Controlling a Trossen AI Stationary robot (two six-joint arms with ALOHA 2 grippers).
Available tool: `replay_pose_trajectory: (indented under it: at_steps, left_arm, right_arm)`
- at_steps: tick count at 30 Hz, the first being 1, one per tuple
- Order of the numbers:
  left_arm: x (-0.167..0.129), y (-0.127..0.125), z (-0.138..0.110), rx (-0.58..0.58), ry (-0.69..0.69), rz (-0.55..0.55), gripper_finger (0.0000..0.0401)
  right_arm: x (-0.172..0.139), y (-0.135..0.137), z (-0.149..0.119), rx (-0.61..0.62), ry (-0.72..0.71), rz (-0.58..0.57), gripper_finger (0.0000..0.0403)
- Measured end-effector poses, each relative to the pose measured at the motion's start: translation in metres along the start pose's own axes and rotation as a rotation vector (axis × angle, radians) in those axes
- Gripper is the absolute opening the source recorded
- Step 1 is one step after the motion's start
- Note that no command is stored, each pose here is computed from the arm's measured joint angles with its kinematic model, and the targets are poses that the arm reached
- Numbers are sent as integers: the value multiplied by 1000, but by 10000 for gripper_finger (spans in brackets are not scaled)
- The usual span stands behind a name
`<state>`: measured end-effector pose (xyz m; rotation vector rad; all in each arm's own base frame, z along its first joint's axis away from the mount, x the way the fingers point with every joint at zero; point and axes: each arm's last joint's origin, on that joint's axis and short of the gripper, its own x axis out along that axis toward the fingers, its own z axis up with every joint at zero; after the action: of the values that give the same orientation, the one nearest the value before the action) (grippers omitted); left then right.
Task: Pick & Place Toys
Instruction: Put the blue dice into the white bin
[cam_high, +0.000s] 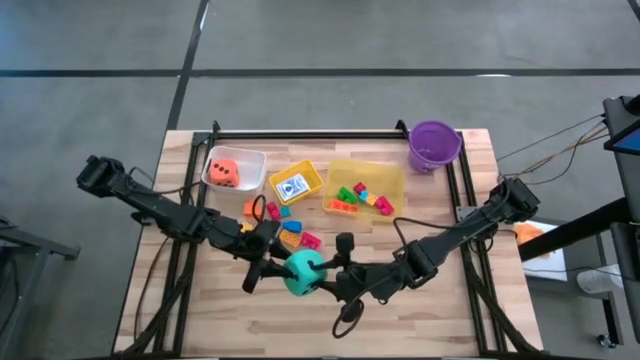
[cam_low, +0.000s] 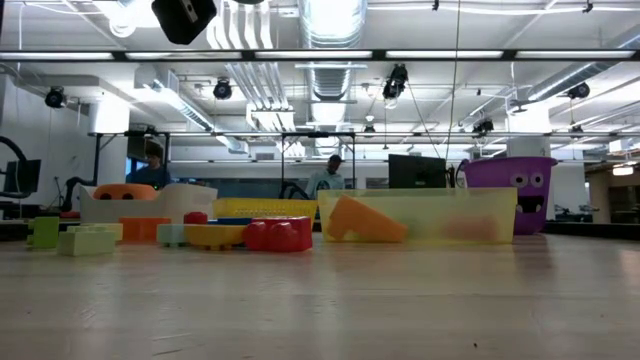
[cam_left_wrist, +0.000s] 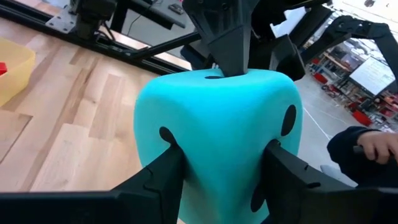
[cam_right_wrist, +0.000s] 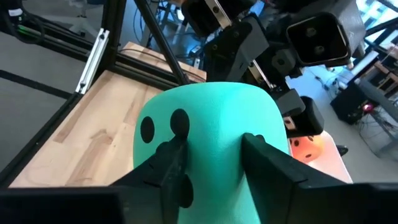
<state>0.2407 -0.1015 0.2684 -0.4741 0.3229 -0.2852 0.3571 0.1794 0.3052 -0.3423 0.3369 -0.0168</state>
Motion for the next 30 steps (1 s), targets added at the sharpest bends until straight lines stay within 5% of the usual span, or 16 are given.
replay_pose_trajectory:
  at_steps: [14, 30]
  left_arm:
    - [0, 2, -1, -22, -3, 34, 145]
    - [-3, 16, -11, -28, 66, 257, 124]
  right_arm:
    - [1, -1, -1, -7, 5, -7, 295]
    - [1, -1, -8, 10, 75, -30, 331]
